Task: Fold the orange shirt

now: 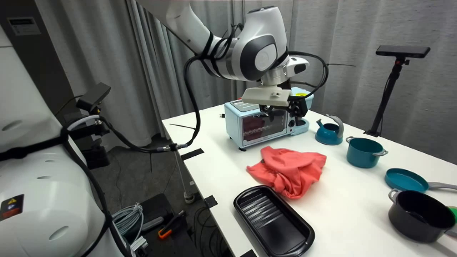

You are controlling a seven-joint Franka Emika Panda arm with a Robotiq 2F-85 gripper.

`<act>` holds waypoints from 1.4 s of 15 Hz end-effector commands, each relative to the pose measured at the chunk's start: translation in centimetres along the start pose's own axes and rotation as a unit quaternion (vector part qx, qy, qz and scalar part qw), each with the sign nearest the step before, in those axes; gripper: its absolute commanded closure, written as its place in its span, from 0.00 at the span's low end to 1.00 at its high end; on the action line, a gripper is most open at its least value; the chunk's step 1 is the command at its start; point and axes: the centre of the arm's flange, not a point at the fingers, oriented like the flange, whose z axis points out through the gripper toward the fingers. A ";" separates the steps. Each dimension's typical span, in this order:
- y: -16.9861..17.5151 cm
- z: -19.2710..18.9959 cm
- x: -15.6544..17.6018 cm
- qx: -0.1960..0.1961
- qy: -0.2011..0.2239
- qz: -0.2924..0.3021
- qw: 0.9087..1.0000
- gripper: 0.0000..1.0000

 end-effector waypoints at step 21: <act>5.3 20.0 6.1 -0.011 -0.064 0.132 0.989 0.00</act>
